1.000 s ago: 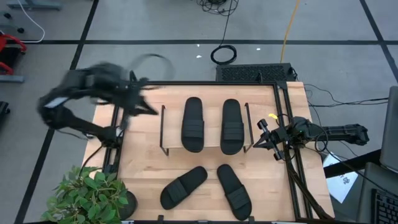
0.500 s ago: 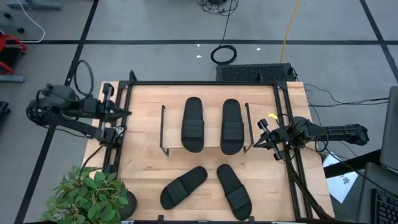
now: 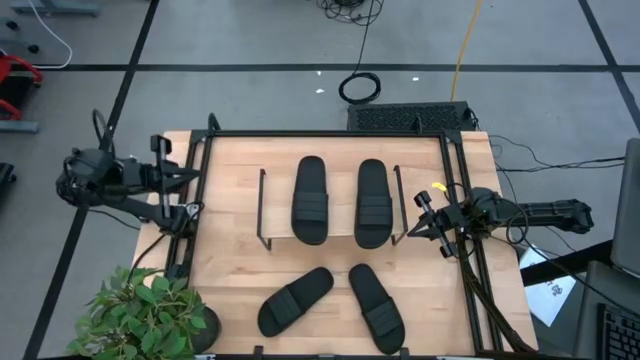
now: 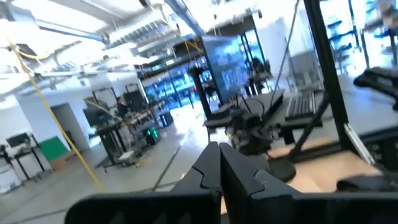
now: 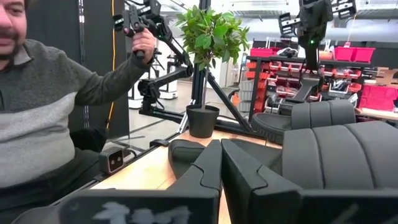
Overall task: Pick and place slides into the shelf
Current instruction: Put the right black slide under the shelf
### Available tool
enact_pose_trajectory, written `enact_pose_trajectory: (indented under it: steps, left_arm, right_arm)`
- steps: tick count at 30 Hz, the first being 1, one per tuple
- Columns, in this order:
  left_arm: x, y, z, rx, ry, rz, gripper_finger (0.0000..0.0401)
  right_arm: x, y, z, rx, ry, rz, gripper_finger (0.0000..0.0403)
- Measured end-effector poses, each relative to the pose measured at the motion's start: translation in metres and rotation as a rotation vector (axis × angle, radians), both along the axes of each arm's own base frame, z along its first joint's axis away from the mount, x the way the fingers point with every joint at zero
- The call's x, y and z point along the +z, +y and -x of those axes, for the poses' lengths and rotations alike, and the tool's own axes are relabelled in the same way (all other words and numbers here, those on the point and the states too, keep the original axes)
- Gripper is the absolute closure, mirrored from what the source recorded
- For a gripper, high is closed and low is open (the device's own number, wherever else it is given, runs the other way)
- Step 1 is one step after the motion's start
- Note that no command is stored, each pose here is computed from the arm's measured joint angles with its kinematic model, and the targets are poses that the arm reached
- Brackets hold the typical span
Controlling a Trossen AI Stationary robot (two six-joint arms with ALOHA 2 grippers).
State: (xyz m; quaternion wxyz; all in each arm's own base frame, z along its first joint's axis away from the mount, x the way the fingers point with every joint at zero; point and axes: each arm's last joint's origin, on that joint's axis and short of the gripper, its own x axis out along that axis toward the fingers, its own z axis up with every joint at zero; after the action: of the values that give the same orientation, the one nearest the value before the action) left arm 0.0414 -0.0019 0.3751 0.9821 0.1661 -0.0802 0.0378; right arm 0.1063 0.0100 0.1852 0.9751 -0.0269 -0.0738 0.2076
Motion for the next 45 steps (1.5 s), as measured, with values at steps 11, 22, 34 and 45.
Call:
enact_pose_trajectory:
  steps: [11,22,34,45]
  left_arm:
    - [-0.061,-0.007,-0.023,-0.041,-0.003,0.083,0.0401]
    - [-0.094,-0.011,-0.04,-0.04,0.032,0.041,0.0401]
    - [-0.095,-0.011,-0.04,-0.035,0.039,0.011,0.0401]
    - [-0.095,-0.011,-0.04,-0.034,0.045,0.003,0.0401]
  right_arm:
    - [0.006,0.0,0.001,-0.012,-0.081,0.042,0.0402]
    - [0.056,0.002,0.004,-0.016,-0.12,0.085,0.0345]
    - [0.121,0.035,-0.029,0.209,0.269,0.077,0.0341]
    - [0.152,0.112,-0.049,0.273,0.355,0.181,0.0341]
